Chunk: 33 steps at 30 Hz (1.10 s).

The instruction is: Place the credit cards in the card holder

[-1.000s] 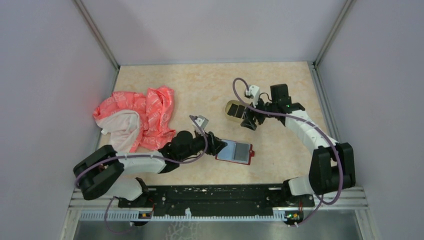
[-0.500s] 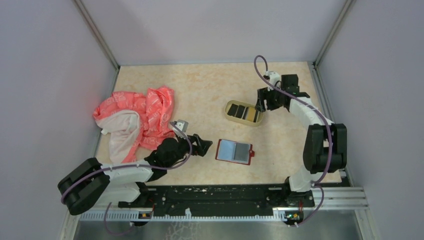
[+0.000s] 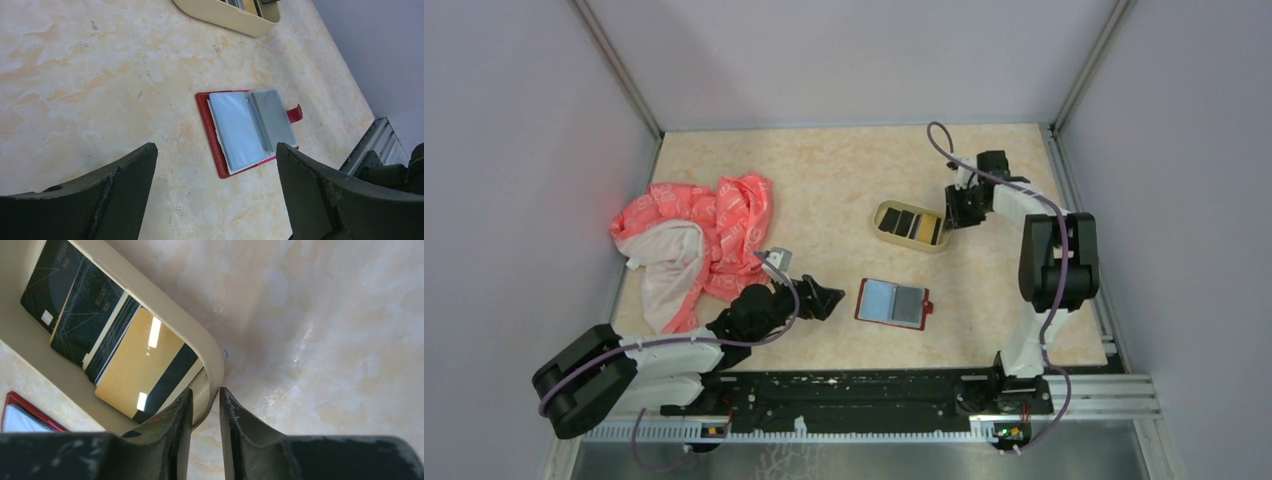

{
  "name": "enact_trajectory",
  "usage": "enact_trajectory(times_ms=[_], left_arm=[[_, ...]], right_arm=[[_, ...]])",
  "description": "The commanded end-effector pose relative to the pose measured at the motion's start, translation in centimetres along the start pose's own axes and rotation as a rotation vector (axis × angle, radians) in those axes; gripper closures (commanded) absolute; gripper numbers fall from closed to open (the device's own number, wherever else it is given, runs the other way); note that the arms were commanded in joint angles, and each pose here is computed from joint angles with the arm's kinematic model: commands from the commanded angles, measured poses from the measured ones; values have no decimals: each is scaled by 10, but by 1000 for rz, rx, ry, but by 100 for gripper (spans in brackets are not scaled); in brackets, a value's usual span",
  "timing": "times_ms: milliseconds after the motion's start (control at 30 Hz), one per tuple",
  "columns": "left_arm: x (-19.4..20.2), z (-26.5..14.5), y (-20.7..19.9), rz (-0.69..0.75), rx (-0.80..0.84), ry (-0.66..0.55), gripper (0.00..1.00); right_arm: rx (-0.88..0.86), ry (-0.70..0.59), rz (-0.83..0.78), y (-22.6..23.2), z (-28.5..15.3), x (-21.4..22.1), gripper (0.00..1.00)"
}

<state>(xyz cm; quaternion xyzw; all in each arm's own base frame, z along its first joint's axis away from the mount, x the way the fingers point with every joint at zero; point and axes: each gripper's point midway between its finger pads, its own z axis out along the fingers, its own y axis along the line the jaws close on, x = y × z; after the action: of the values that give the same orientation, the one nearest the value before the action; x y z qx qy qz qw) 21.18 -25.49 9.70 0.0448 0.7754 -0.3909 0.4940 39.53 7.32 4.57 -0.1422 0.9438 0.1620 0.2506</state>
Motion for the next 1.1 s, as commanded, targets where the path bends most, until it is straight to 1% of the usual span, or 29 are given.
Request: enact_trajectory(times_ms=[0,67,167,300,500,567,633,733,800,867,933,967,1000,1033,1067], left_arm=[[-4,-3,-7,-30,37,-14,6],[-2,-4,-7,-34,37,-8,6],[0,-4,-7,-38,39,3,6],[3,-5,-6,-48,36,14,6],[5,-8,-7,-67,42,18,6],[5,-8,-7,-72,45,19,6],[4,-9,-9,-77,50,16,6],[2,-11,-10,-82,54,9,6],[-1,-12,-11,-84,58,0,6],[-3,-13,-12,-84,63,-9,6],[-5,-13,-13,-88,67,-14,6],[-5,-14,-14,-90,69,-16,6],[-6,-14,-14,-93,71,-17,6],[-6,-14,-15,-96,73,-18,6],[-6,-14,-15,-99,75,-18,6]], right_arm=[[3,-23,-46,-2,-2,-26,79],[4,-14,-83,-2,-1,-31,82],[-1,-4,-150,1,3,-38,85],[-18,11,-269,12,10,-50,87],[-94,21,-389,45,26,-68,87],[-112,11,-428,56,27,-77,85],[-105,-4,-460,61,24,-88,76],[-50,-49,-521,59,4,-111,62],[6,-98,-558,56,-14,-126,56],[32,-158,-593,61,-37,-138,53],[20,-226,-624,73,-61,-146,49],[-10,-266,-639,82,-70,-147,43],[-42,-326,-653,94,-84,-149,32],[-106,-359,-668,108,-88,-141,17],[-174,-381,-670,120,-88,-131,4]])
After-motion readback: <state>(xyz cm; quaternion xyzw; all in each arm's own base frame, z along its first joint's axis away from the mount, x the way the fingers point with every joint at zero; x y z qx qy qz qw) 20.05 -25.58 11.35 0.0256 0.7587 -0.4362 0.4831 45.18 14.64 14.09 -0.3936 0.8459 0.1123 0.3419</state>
